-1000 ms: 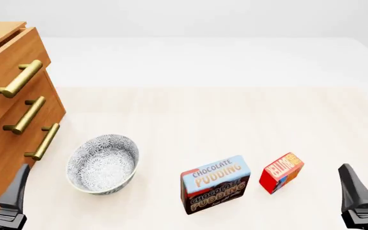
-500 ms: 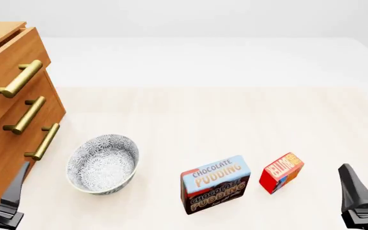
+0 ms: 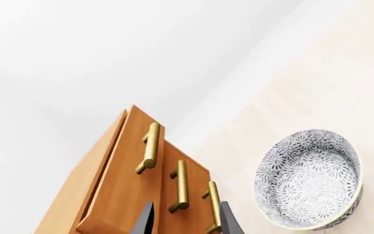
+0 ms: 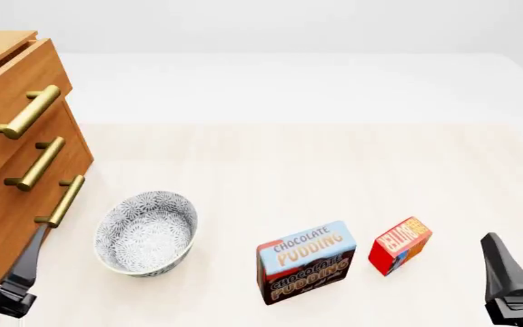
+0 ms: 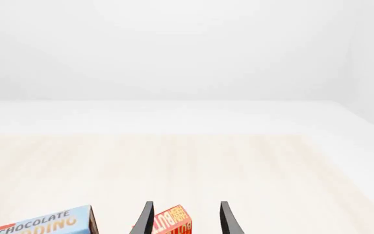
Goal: Put the butter at the back in the top drawer of the cabinet and close it.
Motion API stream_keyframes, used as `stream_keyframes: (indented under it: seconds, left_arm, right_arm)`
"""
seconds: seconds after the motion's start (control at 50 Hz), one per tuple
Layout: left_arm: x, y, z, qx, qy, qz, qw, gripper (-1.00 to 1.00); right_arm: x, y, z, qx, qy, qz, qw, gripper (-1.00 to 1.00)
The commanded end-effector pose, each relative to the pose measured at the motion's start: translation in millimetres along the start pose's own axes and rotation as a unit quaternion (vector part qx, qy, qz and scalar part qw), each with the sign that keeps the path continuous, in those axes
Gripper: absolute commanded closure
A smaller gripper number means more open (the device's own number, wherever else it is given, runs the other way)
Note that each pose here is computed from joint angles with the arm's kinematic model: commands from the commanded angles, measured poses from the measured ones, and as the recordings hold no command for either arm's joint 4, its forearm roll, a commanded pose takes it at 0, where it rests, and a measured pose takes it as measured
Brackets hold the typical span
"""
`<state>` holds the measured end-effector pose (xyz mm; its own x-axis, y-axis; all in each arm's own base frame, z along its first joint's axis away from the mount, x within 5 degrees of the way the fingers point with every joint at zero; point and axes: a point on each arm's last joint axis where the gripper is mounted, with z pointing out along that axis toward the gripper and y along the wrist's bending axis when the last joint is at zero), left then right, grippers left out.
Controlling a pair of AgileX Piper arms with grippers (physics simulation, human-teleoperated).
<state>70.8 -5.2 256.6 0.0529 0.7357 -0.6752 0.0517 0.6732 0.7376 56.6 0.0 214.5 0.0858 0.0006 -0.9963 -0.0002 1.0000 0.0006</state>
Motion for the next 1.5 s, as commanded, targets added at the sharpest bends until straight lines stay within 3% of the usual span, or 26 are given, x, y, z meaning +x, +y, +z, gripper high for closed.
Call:
stream_keyframes:
  seconds: [0.02,0.28,0.3,0.34,0.88,0.94,1.24,1.5]
  left_arm:
    - [-2.3,2.2,7,0.006,0.003,0.043,0.999,-1.0]
    - [2.5,0.9,28,0.017,0.029,0.086,0.9957,-1.0]
    - [3.0,4.2,40,0.015,0.038,0.135,0.99,-1.0]
    - [3.0,4.1,41,0.015,0.037,0.14,0.9893,-1.0]
    - [8.2,2.8,48,0.009,0.045,0.19,0.9808,-1.0]
    - [7.9,9.2,47,0.001,0.06,0.189,0.9802,-1.0]
    - [4.5,14.4,48,-0.01,0.057,0.214,0.9752,-1.0]
    - [-14.3,35.0,46,-0.03,0.048,0.223,0.9733,-1.0]
  right_arm:
    - [0,0,0,0.0,0.0,0.0,1.0,-1.0]
    - [0,0,0,0.0,0.0,0.0,1.0,-1.0]
    - [0,0,0,0.0,0.0,0.0,1.0,-1.0]
    - [0,0,0,0.0,0.0,0.0,1.0,-1.0]
    - [0,0,0,0.0,0.0,0.0,1.0,-1.0]
    - [0,0,0,0.0,0.0,0.0,1.0,-1.0]
    - [0,0,0,0.0,0.0,0.0,1.0,-1.0]
    - [0,0,0,0.0,0.0,0.0,1.0,-1.0]
